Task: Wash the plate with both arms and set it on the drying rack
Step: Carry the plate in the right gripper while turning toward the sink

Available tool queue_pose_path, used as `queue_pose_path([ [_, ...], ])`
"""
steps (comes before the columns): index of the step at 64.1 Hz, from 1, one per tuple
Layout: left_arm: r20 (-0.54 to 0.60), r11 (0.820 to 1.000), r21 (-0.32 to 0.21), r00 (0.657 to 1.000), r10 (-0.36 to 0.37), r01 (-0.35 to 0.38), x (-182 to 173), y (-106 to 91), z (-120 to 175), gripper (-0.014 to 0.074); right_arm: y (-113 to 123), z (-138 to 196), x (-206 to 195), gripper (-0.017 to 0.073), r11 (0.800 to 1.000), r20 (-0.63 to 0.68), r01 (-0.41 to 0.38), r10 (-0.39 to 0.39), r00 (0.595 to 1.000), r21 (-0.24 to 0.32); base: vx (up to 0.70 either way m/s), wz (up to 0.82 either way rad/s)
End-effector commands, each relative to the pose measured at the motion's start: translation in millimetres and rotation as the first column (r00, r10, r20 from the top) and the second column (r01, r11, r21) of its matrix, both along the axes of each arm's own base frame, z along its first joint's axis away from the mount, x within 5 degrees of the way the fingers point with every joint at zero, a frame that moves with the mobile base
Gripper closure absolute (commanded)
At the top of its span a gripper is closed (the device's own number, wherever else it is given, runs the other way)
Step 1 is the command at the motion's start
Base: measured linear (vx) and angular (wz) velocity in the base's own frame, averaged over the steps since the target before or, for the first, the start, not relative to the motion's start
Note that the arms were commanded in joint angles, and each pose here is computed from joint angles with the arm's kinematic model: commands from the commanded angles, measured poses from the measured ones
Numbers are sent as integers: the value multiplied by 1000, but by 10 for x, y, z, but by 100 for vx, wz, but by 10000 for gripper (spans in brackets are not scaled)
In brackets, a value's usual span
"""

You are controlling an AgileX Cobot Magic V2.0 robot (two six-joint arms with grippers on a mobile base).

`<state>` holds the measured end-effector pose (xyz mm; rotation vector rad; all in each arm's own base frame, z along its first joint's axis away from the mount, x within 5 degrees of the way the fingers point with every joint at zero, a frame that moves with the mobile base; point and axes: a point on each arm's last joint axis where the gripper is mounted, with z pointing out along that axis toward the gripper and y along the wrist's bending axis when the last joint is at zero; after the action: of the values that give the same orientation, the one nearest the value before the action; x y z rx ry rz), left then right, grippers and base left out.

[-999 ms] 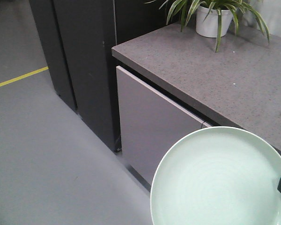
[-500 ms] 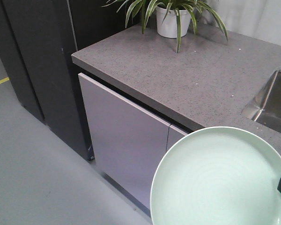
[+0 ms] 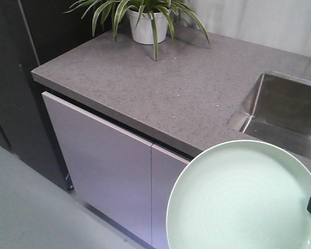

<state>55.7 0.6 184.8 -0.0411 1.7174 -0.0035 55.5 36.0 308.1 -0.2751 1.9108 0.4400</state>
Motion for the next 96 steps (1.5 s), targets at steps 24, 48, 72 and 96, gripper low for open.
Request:
queue_pose_path([
  [24,109,1000,-8,994,-1,2,-13,0,158,600,-13,137,22,561,999,73,27,-30,997,40,7,-28],
  [48,109,1000,-8,994,-1,2,-13,0,158,600,-13,137,22,561,999,73,27,-30,997,40,6,-23],
  [72,109,1000,-8,994,-1,2,-13,0,158,600,-13,137,22,561,999,73,27,-30,997,40,6,-27],
  [96,109,1000,-8,994,-1,2,-13,0,158,600,-13,137,22,561,999,73,27,-30,997,40,7,-27],
])
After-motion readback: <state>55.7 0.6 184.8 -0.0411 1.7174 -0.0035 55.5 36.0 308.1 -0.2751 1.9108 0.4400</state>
